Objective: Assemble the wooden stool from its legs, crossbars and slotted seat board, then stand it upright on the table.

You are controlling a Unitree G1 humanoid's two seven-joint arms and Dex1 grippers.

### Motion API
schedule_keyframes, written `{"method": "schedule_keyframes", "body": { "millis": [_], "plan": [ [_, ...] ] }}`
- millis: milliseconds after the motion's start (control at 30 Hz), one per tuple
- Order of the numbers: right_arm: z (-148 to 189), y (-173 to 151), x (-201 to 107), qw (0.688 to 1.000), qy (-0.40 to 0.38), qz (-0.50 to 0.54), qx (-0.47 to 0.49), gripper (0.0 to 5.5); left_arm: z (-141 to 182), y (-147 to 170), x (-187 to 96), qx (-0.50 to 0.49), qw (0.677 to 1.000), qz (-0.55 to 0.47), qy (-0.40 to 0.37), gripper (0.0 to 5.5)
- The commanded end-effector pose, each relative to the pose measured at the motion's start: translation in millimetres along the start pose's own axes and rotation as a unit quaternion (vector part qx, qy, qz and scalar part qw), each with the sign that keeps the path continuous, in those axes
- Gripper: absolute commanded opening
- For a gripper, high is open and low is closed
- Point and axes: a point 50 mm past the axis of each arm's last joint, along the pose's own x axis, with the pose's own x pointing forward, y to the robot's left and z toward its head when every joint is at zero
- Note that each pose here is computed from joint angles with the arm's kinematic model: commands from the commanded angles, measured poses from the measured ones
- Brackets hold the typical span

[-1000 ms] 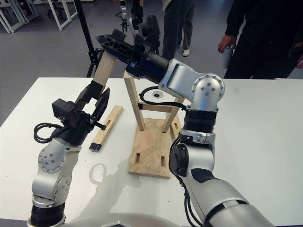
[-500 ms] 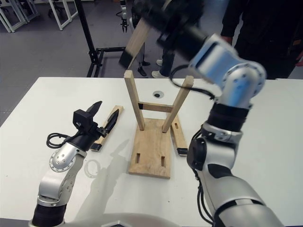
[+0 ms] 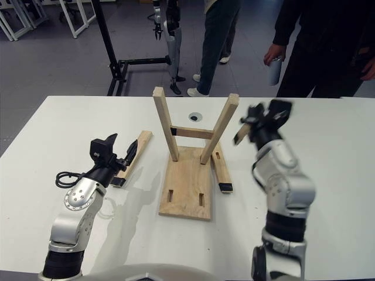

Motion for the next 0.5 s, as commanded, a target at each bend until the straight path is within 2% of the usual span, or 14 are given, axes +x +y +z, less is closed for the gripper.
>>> {"method": "schedule_keyframes", "body": {
  "millis": [33,500],
  "plan": [
    [-18,10,1,0.999,0.023,0.024,-0.002,0.42,-7,-1,-1,-0.004,1.000,0.012,0.019,3.40],
    [-47,11,32,0.997,0.030,0.055,-0.033,0.42,-7,-5,0,-0.007,1.000,0.012,0.015,3.40]
  ]
}}
